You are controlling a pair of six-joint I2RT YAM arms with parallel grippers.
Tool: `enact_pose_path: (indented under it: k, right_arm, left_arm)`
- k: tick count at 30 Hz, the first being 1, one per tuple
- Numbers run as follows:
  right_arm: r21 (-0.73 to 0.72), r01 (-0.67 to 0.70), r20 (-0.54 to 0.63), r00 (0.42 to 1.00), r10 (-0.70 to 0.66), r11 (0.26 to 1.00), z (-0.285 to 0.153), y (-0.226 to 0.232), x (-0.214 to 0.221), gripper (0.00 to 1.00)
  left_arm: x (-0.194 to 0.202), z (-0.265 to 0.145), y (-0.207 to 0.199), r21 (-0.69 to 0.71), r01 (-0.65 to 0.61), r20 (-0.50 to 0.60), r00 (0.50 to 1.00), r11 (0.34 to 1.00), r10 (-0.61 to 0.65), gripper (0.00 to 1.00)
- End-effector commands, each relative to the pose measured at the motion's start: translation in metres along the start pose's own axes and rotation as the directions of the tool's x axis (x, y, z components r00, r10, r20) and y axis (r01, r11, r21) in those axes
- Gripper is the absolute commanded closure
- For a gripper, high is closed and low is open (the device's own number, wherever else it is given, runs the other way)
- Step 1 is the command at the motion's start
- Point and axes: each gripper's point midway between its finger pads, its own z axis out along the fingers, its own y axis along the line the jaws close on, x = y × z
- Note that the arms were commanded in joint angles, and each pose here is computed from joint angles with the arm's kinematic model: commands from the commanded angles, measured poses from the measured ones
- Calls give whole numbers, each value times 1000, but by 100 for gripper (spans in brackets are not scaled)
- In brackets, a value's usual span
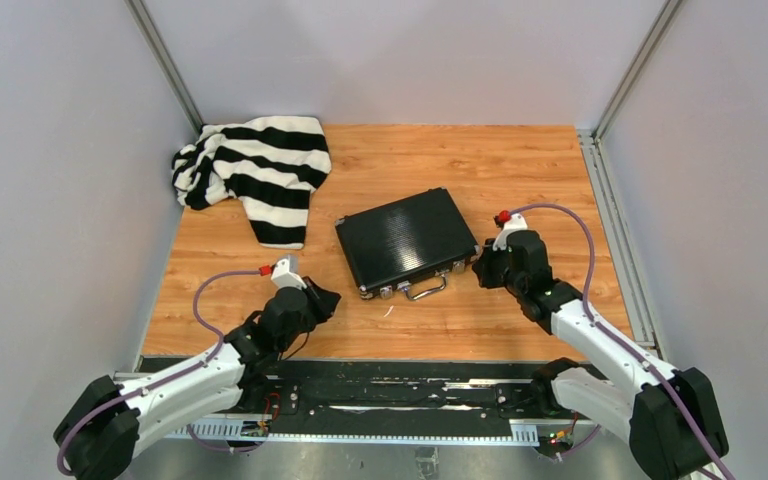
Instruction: Pack up texas hold em set
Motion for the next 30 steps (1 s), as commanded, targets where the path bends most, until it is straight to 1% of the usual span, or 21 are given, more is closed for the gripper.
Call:
enact_pose_path:
  k: [1,2,5,6,7,8,10,13,20,30]
  right_arm:
    - [-24,-26,-40,999,25,999,1,1,18,98]
    - [-24,-25,-35,999,25,999,0,1,18,92]
    - [-16,-16,-30,999,15,1000,-4,-1,17,64]
    - [-9,-11,-29,1000,11,1000,-5,-2,17,58]
    - [-1,-5,-26,1000,5,1000,-7,-4,17,51]
    - [5,2,-23,1000,-2,1000,-8,-5,16,48]
    - [22,10,-16,1000,-9,1000,-10,-9,16,43]
    - [40,15,-14,1000,-14,999,-12,-12,17,41]
    - [63,7,-33,999,-5,998,-10,-17,24,42]
    - [79,3,-46,999,0,997,-10,-21,28,44]
  left_arm:
    - [3,-1,-9,32,-27,-16,1000,999,27,76]
    - [2,0,-10,31,-54,-18,998,998,55,64]
    - [-4,0,-10,1,-100,-15,995,995,100,28]
    - [-7,0,-11,-2,-113,-12,993,994,113,16]
    - [-10,-1,-14,-1,-128,-10,992,992,128,8]
    - [-13,-2,-16,-1,-140,-8,990,990,140,0]
    - [-17,-3,-18,-4,-147,-1,989,989,147,2]
    - [-21,-6,-21,5,-165,7,986,986,165,2]
    - [-32,-10,-19,-17,-189,44,981,982,190,2]
    - [-35,-10,-20,-20,-200,51,978,980,201,2]
